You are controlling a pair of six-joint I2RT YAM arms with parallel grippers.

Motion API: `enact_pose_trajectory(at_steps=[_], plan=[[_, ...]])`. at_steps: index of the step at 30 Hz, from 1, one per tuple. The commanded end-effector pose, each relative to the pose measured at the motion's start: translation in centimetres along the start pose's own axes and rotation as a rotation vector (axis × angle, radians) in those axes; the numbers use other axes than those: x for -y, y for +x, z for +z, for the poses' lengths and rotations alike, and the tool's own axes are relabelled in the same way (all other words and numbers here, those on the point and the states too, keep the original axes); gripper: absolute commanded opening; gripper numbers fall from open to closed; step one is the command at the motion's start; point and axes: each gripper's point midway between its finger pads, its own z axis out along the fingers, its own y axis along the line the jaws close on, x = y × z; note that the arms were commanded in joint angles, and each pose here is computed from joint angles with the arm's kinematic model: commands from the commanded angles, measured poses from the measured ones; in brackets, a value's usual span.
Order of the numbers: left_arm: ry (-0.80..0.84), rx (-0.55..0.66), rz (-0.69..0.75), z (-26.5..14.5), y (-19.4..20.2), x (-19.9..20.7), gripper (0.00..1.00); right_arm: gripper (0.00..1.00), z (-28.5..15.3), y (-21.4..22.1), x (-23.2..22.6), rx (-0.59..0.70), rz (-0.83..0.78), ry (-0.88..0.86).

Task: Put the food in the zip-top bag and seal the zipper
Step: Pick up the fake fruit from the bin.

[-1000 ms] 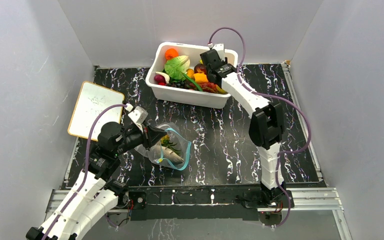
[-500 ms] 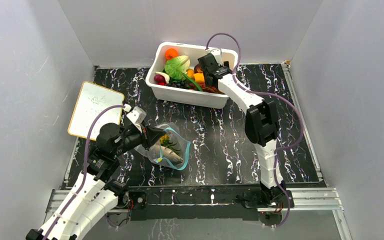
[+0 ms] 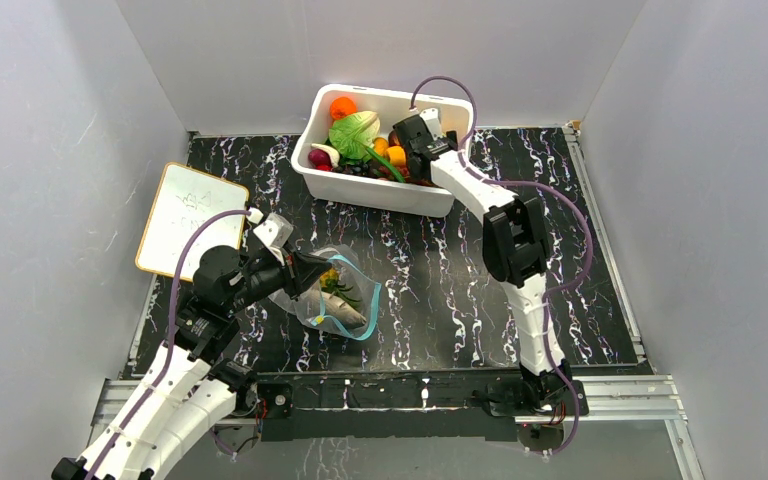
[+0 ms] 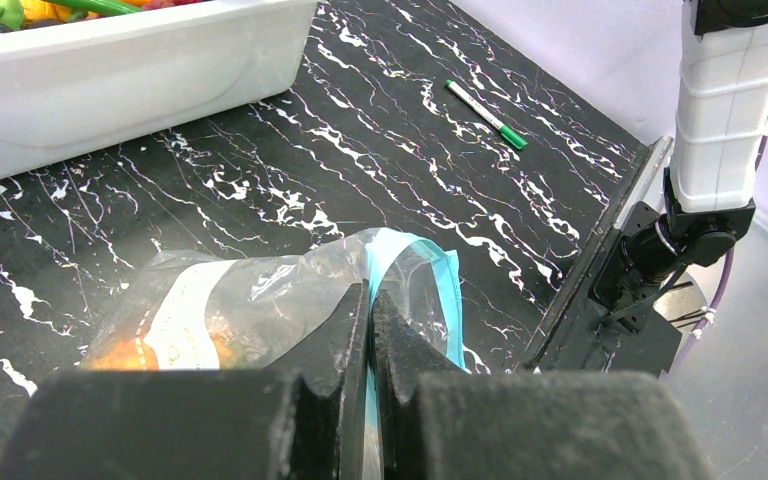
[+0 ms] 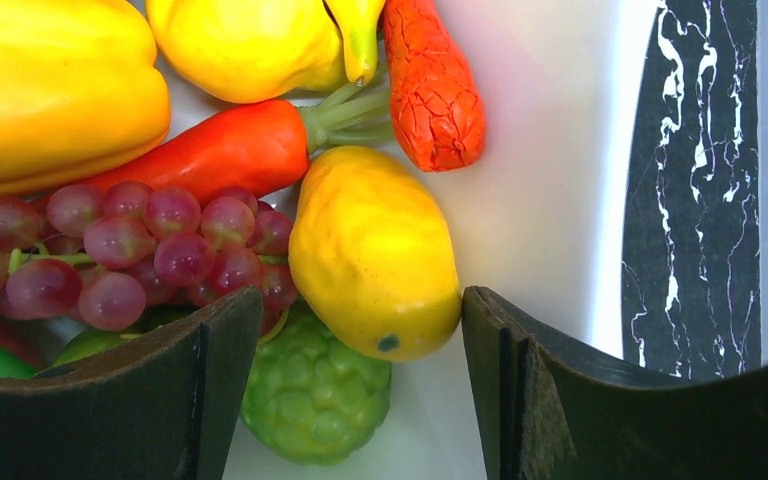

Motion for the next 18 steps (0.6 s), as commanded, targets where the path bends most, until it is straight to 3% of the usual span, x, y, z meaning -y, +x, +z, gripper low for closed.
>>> enact_pose_trajectory(at_steps=[1, 5, 13, 18], plan=[[0.015, 0.030, 0.025, -0.1, -0.7, 0.4, 0.00, 0.71, 0.7, -1.8, 0.5, 0.039, 0.052, 0.029], [0.022, 0.035, 0.022, 0.0, -0.8, 0.5, 0.00, 0.67, 0.9, -2.2, 0.8, 0.040, 0.039, 0.045], [0.014, 0.035, 0.020, 0.0, -0.8, 0.3, 0.00, 0.40, -1.0, -4.6, 1.8, 0.112, 0.056, 0.026], [0.012, 0.041, 0.013, -0.1, -0.8, 0.4, 0.00, 0.34, -2.6, -5.5, 2.1, 0.132, 0.075, -0.011]])
